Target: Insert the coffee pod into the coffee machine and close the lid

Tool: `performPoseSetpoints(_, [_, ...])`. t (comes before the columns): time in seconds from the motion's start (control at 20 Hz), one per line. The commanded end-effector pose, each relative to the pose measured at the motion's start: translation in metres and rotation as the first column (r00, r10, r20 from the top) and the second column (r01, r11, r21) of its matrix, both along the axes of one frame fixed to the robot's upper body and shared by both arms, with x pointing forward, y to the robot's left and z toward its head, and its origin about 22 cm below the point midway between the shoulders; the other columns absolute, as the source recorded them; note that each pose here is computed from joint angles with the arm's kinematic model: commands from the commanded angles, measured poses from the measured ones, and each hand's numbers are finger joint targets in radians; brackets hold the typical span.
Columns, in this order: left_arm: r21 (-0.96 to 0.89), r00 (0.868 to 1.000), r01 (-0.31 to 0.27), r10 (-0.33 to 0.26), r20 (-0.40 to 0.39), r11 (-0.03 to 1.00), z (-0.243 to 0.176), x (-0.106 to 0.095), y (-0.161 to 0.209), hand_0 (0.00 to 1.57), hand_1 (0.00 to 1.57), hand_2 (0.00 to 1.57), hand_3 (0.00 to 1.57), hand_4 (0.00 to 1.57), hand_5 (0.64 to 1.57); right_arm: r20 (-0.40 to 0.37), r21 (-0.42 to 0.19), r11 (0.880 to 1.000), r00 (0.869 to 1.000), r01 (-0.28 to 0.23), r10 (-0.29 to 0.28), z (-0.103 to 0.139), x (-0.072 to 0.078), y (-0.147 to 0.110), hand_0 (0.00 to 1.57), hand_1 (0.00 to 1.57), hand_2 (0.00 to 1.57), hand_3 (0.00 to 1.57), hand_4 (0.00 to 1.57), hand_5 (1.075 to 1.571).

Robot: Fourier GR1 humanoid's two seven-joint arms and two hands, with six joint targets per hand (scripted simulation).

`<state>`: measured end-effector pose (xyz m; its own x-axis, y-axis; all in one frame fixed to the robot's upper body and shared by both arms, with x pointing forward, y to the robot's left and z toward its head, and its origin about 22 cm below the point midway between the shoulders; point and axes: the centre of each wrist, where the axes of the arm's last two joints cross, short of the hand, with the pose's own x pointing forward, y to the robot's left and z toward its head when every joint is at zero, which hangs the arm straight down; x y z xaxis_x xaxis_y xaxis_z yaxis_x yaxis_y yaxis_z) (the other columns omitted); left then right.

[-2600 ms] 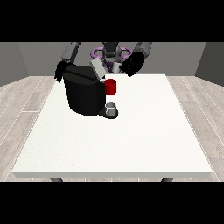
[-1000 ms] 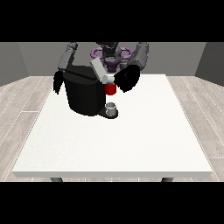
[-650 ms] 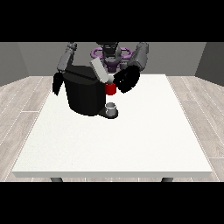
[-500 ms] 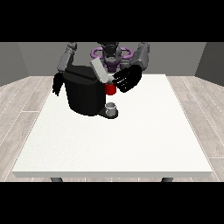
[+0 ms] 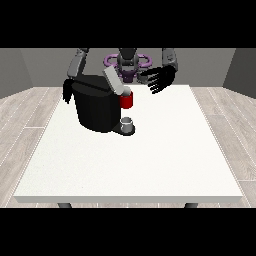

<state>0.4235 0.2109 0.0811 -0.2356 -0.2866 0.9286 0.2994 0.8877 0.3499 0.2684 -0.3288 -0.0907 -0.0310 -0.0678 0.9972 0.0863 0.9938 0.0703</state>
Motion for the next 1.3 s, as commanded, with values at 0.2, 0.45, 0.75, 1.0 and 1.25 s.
performPoseSetpoints(0.2, [-0.233, 0.974, -0.047, -0.007, -0.225, 0.971, -0.144, -0.094, 0.030, 0.00, 0.00, 0.00, 0.00, 0.35, 1.571, -0.142, 0.027, 1.000, 0.990, 0.000, 0.004, -0.038, -0.058, 0.017, 0.00, 0.00, 0.00, 0.00, 0.08, 1.571])
performPoseSetpoints(0.45, [-0.214, 0.932, -0.153, 0.069, -0.356, 0.965, -0.173, -0.135, 0.083, 0.00, 0.00, 0.00, 0.00, 0.28, 1.571, -0.112, -0.055, 0.984, 0.980, -0.170, 0.163, -0.031, -0.061, 0.066, 0.00, 0.00, 0.00, 0.00, 0.00, 1.571])
performPoseSetpoints(0.75, [-0.190, 0.857, -0.273, 0.149, -0.493, 0.943, -0.207, -0.189, 0.109, 0.00, 0.00, 0.00, 0.00, 0.35, 1.571, -0.054, -0.033, 0.957, 0.957, -0.288, 0.286, 0.015, -0.045, 0.127, 0.00, 0.00, 0.00, 0.00, 0.20, 1.571])
performPoseSetpoints(1.0, [-0.186, 0.857, -0.319, 0.200, -0.475, 0.929, -0.215, -0.207, 0.111, 0.00, 0.00, 0.00, 0.00, 0.30, 1.571, 0.076, -0.107, 0.938, 0.937, -0.331, 0.340, 0.061, -0.038, 0.156, 0.00, 0.00, 0.00, 0.00, 0.12, 1.571])
performPoseSetpoints(1.25, [-0.227, 0.910, -0.269, 0.170, -0.377, 0.936, -0.198, -0.195, 0.109, 0.00, 0.00, 0.00, 0.00, 0.13, 1.571, 0.210, -0.198, 0.947, 0.933, -0.252, 0.292, 0.116, -0.022, 0.150, 0.00, 0.00, 0.00, 0.00, 0.34, 1.571])
